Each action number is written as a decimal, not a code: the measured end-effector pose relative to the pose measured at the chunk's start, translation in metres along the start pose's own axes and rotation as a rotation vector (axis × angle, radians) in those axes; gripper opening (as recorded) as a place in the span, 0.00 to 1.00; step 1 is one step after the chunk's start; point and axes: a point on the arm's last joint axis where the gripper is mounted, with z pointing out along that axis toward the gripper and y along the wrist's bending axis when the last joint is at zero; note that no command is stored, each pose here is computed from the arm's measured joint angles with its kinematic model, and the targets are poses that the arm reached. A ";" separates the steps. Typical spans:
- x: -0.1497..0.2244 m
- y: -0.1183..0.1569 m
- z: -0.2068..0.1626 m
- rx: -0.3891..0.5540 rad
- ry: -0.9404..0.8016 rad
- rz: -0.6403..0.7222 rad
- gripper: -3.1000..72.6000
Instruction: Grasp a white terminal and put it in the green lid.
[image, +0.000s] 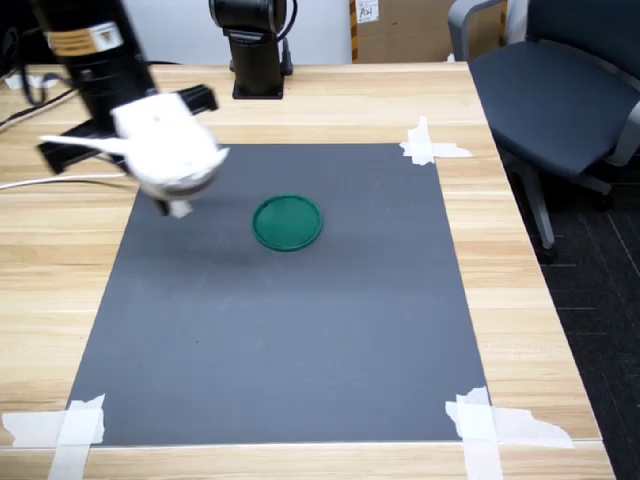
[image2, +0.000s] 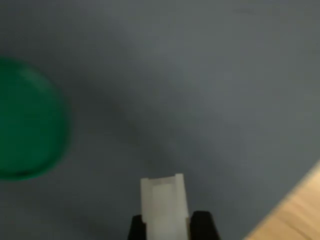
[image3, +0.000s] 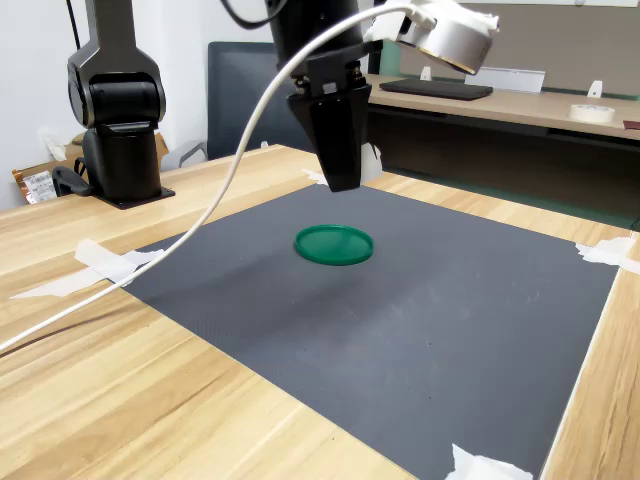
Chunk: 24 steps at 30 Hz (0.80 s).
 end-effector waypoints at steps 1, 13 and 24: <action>-0.003 0.007 0.000 -0.007 0.011 -0.017 0.15; -0.014 0.073 0.016 -0.031 0.108 -0.183 0.15; -0.002 0.095 0.041 -0.046 0.139 -0.240 0.15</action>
